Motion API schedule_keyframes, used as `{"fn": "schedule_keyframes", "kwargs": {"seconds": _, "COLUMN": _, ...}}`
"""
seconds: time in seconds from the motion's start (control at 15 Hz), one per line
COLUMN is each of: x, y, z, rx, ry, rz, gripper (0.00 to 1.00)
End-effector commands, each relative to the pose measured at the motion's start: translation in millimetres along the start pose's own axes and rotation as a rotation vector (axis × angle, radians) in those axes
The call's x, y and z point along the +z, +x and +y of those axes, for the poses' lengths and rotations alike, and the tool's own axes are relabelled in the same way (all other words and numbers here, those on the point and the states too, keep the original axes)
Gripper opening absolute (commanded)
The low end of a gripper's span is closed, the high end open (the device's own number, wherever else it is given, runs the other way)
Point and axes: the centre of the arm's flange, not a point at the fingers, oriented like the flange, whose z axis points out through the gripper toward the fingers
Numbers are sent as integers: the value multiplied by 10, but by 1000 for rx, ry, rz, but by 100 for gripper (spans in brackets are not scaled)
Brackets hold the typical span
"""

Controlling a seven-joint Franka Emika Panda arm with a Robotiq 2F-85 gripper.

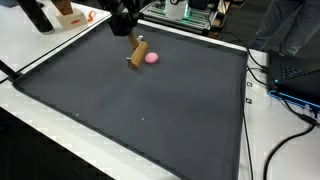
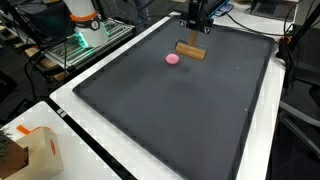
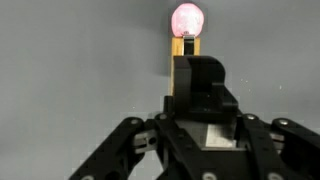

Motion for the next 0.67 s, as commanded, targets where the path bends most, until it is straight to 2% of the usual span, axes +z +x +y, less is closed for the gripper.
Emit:
{"fn": "schedule_keyframes", "kwargs": {"seconds": 0.0, "x": -58, "y": -105, "z": 415, "rx": 59, "ry": 121, "rz": -1, "gripper": 24}}
{"fn": "schedule_keyframes", "kwargs": {"seconds": 0.27, "x": -34, "y": -271, "z": 853, "rx": 105, "ry": 217, "rz": 12, "gripper": 24}}
{"fn": "schedule_keyframes", "kwargs": {"seconds": 0.6, "x": 24, "y": -466, "z": 1243, "rx": 126, "ry": 319, "rz": 17, "gripper": 24}}
